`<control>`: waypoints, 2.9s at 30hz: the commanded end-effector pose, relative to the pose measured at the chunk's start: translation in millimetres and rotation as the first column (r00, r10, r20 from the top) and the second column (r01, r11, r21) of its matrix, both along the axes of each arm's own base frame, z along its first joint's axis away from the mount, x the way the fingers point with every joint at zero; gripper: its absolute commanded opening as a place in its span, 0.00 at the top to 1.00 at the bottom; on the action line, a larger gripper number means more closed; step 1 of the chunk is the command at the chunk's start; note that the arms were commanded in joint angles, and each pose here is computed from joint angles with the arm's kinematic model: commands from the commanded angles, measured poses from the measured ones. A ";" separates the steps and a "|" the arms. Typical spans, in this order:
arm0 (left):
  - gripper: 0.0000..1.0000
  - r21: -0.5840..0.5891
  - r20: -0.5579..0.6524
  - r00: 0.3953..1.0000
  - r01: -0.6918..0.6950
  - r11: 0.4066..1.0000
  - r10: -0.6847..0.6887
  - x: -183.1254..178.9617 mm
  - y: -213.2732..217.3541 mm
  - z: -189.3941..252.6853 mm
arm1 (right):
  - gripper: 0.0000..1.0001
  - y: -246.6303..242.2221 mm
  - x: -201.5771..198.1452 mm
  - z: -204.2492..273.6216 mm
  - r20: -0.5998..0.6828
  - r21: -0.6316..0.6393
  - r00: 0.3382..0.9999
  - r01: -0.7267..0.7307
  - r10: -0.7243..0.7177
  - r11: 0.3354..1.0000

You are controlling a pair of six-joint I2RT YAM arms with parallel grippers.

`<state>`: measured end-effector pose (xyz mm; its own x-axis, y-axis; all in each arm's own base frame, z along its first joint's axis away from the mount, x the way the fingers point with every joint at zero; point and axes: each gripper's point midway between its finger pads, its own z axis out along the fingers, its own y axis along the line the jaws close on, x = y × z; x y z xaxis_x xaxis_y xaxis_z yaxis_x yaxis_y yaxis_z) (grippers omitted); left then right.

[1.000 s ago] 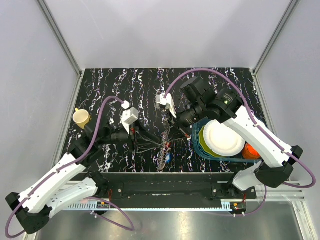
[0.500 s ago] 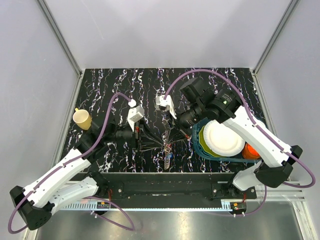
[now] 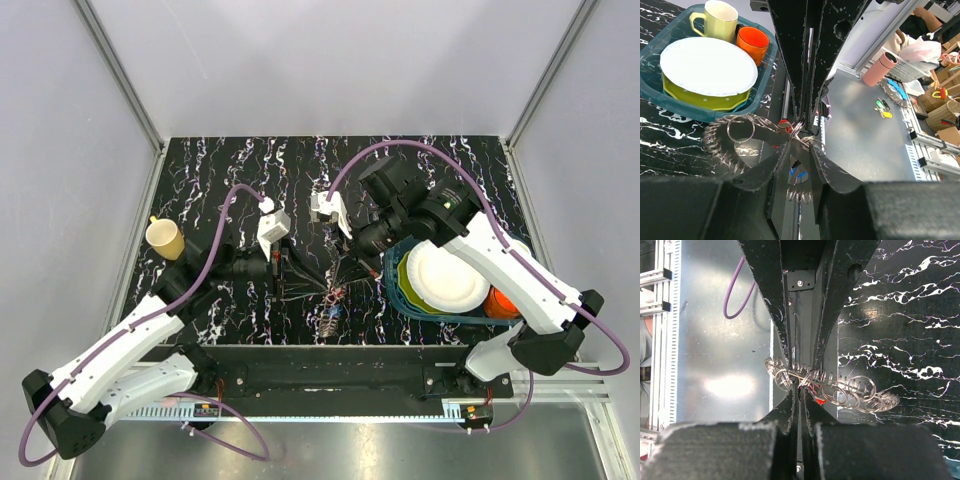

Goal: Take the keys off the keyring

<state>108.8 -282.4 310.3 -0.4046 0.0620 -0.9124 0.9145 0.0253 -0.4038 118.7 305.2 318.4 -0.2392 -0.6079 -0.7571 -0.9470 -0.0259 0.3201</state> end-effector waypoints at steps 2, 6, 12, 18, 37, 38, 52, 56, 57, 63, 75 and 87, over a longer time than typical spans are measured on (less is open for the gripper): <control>0.71 -0.025 0.090 0.996 -0.018 1.000 0.020 5.5 3.6 12.2 | 1.00 8.2 5.9 8.1 0.035 0.052 0.999 -0.009 0.007 0.999; 0.69 0.016 0.107 0.993 -0.055 0.998 0.053 9.6 8.8 6.6 | 1.00 9.6 12.6 6.5 0.056 0.046 0.998 0.016 -0.018 0.999; 0.67 0.040 0.134 0.989 -0.061 0.997 0.055 9.1 13.7 5.1 | 1.00 11.7 14.4 6.2 0.055 0.047 0.998 0.017 -0.019 0.999; 0.67 -0.030 0.138 0.990 -0.018 0.999 0.022 1.2 11.5 19.3 | 1.00 15.1 10.5 7.3 0.034 0.064 0.999 -0.009 0.007 0.998; 0.97 -0.046 0.093 0.993 0.070 0.996 -0.066 -4.1 2.7 17.8 | 1.00 18.6 2.7 9.0 0.009 0.100 0.999 -0.047 0.047 0.994; 1.00 -0.042 0.087 0.994 0.070 0.997 -0.066 -4.3 2.8 16.2 | 1.00 19.2 3.8 8.5 0.009 0.101 0.999 -0.045 0.045 0.994; 1.00 -0.239 0.175 0.970 -0.123 0.963 0.167 19.7 11.3 48.5 | 0.47 15.7 55.2 53.1 0.152 0.349 0.909 0.318 -0.388 0.881; 1.00 -0.334 0.209 0.951 -0.151 0.930 0.229 23.6 16.3 65.5 | 0.39 -2.8 58.0 92.2 0.186 0.596 0.830 0.330 -0.525 0.732; 1.00 -0.351 0.202 0.952 -0.149 0.924 0.230 22.3 17.1 67.3 | 0.38 -4.8 62.0 78.4 0.157 0.595 0.817 0.370 -0.555 0.713; 1.00 -0.600 0.234 0.904 -0.155 0.785 0.357 15.1 41.2 108.1 | 0.35 -20.5 57.0 90.4 0.176 0.763 0.768 0.289 -0.616 0.578; 1.00 -0.792 0.212 0.884 -0.095 0.604 0.417 -0.2 69.5 144.4 | 0.35 2.5 48.7 88.7 0.262 0.778 0.818 0.136 -0.512 0.614; 1.00 -0.810 0.179 0.906 -0.086 0.580 0.383 0.6 68.2 141.8 | 0.30 16.2 39.9 109.1 0.325 0.815 0.826 0.002 -0.460 0.579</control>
